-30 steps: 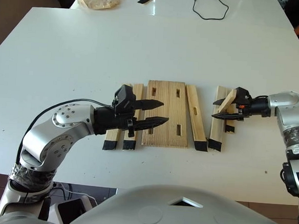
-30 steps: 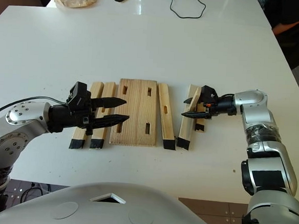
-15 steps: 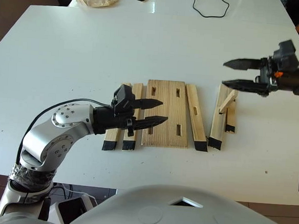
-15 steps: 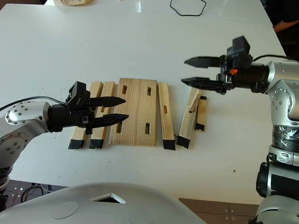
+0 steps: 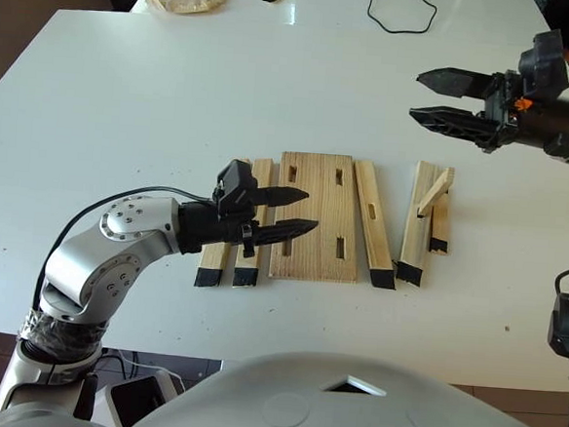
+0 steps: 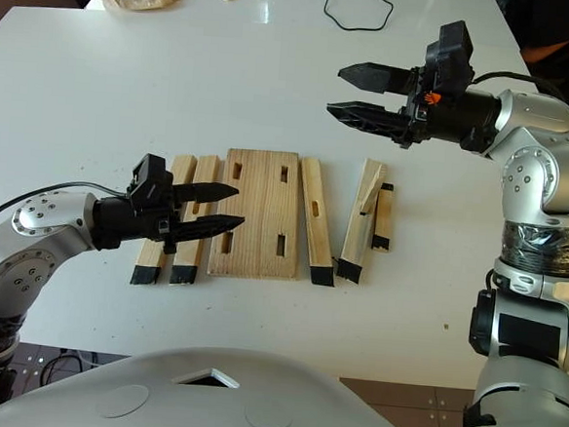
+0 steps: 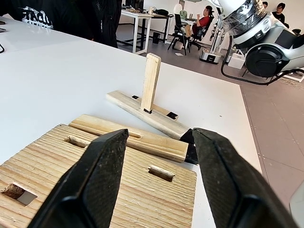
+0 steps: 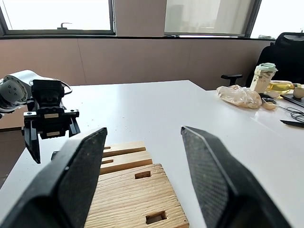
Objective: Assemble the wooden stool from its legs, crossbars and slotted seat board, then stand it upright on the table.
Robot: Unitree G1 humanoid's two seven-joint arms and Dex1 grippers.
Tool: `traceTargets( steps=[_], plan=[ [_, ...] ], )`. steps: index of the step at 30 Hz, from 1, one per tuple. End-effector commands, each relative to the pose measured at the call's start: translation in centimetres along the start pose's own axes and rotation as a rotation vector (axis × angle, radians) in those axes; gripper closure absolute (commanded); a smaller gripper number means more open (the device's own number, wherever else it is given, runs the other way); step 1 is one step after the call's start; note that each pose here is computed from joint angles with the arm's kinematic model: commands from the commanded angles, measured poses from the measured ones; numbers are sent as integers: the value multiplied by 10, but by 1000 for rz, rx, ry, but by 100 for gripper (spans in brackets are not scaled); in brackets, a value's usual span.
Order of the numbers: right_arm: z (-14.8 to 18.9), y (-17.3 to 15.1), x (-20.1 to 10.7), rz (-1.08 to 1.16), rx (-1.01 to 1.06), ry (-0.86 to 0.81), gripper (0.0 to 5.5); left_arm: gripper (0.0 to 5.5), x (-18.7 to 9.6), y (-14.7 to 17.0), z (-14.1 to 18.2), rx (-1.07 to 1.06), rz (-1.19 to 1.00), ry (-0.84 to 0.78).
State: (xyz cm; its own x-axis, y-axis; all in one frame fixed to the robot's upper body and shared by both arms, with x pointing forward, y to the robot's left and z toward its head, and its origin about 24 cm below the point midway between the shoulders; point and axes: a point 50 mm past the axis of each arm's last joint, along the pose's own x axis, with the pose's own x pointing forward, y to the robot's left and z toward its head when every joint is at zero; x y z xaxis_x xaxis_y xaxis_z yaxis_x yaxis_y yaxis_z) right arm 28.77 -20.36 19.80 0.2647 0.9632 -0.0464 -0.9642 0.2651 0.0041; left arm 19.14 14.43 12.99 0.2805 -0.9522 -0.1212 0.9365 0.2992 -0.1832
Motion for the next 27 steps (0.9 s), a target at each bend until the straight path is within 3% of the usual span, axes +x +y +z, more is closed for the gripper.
traceTargets(
  steps=[1, 4, 6, 13, 15, 17, 23, 27],
  plan=[
    [-70, 10, 2, -10, 142, 136, 263, 297, 1, 1, -1, 4, 4, 7],
    [-117, 19, -4, -50, 207, 218, 263, 297, 2, 1, -2, 3, -6, 10],
    [-122, 17, -8, -87, 220, 197, 263, 297, 0, 1, -2, 3, -12, 16],
    [-44, 11, -3, -70, 100, -46, 263, 297, -2, 0, -3, -1, 1, 14],
    [-20, 24, 1, -9, 103, -125, 263, 297, -3, -2, -4, -4, 12, 10],
    [-17, 46, 3, 80, 150, -133, 263, 297, -4, -3, -6, -8, 26, 6],
    [-89, 96, -25, 47, 270, 204, 263, 297, -4, -7, -6, -1, 35, 6],
    [-130, 105, -42, 37, 226, 397, 263, 297, -4, -8, -10, -4, 50, 11]
  ],
)
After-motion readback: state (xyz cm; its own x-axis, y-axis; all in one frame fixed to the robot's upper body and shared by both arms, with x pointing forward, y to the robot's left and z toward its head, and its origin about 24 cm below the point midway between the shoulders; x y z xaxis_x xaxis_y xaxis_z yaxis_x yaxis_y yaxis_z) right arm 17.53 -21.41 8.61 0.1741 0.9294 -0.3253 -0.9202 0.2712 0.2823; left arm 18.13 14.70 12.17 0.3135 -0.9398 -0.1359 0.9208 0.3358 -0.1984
